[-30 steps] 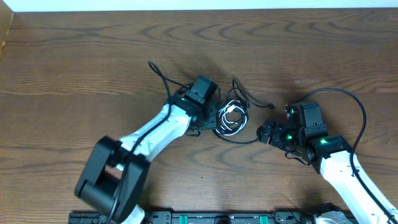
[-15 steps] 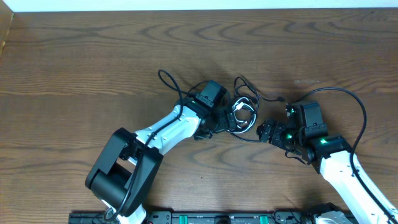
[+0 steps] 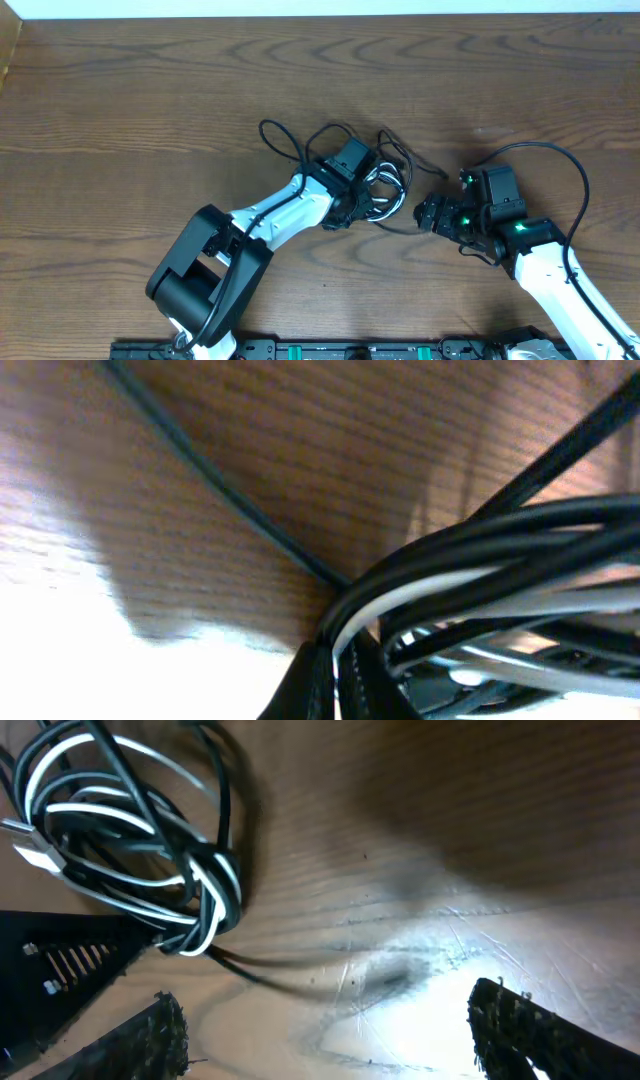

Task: Untangle cables

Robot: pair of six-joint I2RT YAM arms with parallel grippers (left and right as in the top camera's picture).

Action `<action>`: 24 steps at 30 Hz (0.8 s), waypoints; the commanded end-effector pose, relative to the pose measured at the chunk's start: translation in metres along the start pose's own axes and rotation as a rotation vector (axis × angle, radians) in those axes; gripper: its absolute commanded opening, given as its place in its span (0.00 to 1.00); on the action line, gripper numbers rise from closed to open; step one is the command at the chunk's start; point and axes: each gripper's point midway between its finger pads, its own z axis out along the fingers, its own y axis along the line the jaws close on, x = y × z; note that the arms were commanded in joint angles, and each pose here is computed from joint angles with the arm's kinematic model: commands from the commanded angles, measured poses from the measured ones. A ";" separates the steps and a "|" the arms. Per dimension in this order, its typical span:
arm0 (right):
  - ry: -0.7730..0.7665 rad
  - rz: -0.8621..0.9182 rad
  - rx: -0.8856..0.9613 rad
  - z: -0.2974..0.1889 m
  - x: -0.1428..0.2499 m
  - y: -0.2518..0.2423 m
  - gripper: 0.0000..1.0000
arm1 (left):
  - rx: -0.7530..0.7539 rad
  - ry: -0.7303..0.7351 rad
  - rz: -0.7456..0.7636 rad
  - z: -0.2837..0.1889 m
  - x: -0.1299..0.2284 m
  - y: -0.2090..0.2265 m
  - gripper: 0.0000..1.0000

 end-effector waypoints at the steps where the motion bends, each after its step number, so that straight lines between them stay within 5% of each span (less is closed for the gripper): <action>1: 0.023 -0.038 -0.022 0.000 0.004 0.004 0.88 | -0.114 -0.047 0.151 -0.004 -0.011 0.029 0.07; 4: 0.041 -0.093 -0.067 0.000 0.007 0.012 0.85 | -0.102 -0.045 0.194 -0.021 -0.011 0.029 0.07; 14: 0.073 -0.003 -0.170 -0.002 0.010 0.031 0.51 | 0.264 -0.002 0.305 -0.079 0.010 -0.040 0.07; 24: 0.056 0.025 -0.181 -0.002 0.005 0.034 0.51 | 0.589 0.150 0.405 -0.110 0.041 -0.093 0.07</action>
